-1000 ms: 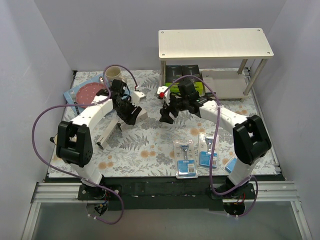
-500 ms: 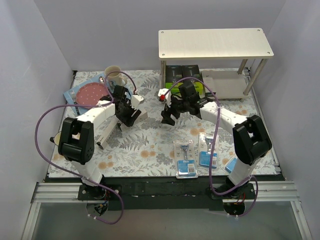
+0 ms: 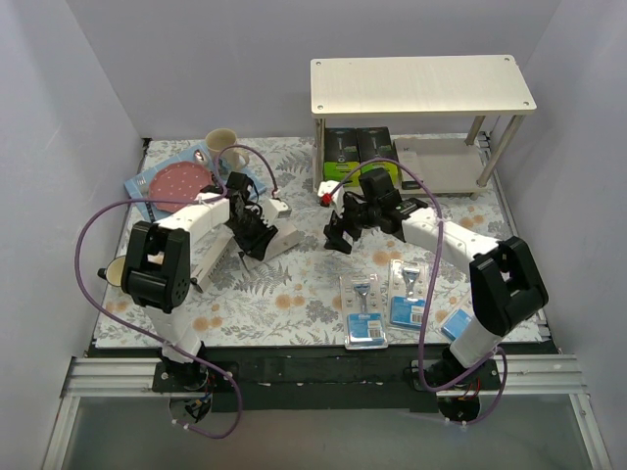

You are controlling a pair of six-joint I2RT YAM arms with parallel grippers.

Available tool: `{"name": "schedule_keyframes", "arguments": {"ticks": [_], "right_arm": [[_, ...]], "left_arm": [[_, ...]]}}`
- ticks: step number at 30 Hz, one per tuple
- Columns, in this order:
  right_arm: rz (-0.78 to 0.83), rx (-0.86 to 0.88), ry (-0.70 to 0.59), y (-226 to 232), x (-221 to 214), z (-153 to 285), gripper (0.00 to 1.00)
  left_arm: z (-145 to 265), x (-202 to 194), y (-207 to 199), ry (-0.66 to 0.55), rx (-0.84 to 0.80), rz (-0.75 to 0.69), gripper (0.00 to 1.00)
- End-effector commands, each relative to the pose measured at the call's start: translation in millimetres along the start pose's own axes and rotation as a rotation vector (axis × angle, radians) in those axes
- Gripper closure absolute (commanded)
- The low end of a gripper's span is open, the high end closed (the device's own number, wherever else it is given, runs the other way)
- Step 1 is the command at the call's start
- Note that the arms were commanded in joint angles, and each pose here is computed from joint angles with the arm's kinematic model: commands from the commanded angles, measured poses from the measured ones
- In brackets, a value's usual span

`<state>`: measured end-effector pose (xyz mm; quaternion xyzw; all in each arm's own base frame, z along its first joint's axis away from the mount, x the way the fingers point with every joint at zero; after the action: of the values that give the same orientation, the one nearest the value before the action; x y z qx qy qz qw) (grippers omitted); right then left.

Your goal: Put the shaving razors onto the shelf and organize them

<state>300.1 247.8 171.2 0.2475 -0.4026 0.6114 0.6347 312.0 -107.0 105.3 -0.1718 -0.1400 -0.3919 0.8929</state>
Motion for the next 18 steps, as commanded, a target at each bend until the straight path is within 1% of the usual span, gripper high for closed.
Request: {"name": "schedule_keyframes", "arguments": {"ticks": [1, 4, 5, 8, 12, 13, 14, 15, 16, 17, 18], "right_arm": [[0.015, -0.007, -0.023, 4.3, 4.0, 14.1, 0.10], [0.002, -0.003, -0.020, 7.4, 0.3, 17.7, 0.10], [0.005, 0.001, -0.023, 8.9, 0.4, 18.1, 0.10], [0.002, 0.005, -0.019, 12.2, -2.5, 20.7, 0.10], [0.011, 0.015, -0.018, 14.7, -2.5, 24.6, 0.10], [0.010, 0.019, -0.017, 15.9, -2.6, 24.6, 0.10], [0.011, 0.014, -0.017, 14.9, -2.8, 25.5, 0.10], [0.013, 0.013, -0.018, 15.3, -1.7, 26.4, 0.10], [0.012, 0.015, -0.020, 16.0, -1.6, 26.5, 0.10], [0.013, 0.016, -0.021, 16.0, -1.5, 26.5, 0.10], [0.013, 0.016, -0.021, 16.3, -1.6, 26.7, 0.10]], "left_arm": [[21.0, 12.4, -35.4, -0.083, -0.318, -0.098, 0.77], [21.1, 10.2, -51.9, -0.055, -0.491, -0.059, 0.78], [11.0, 6.7, -50.9, -0.016, -0.533, -0.018, 0.78], [2.5, -0.5, -52.3, 0.050, -0.596, 0.049, 0.75], [-10.4, -8.2, -49.0, 0.094, -0.607, 0.063, 0.70], [-12.0, -7.3, -47.2, 0.101, -0.603, 0.067, 0.68], [-15.2, -5.0, -43.0, 0.102, -0.579, 0.071, 0.63], [-16.3, -2.8, -40.2, 0.094, -0.554, 0.068, 0.55], [-17.8, -3.8, -37.4, 0.087, -0.529, 0.066, 0.52], [-21.8, 1.2, -28.4, 0.061, -0.448, 0.055, 0.49], [-22.1, 3.5, -25.0, 0.041, -0.411, 0.045, 0.46]]}}
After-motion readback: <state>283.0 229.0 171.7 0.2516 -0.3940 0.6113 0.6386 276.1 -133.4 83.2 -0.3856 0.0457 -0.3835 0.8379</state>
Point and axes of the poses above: each gripper's point midway between its finger pads, its own z axis back along the fingers, its own y axis along the line the jaws close on, x = y × z, the point moved 7 cm from there along z, back along the fingers, and after that the axes turned 8 degrees about z, right-handed, at the moved point
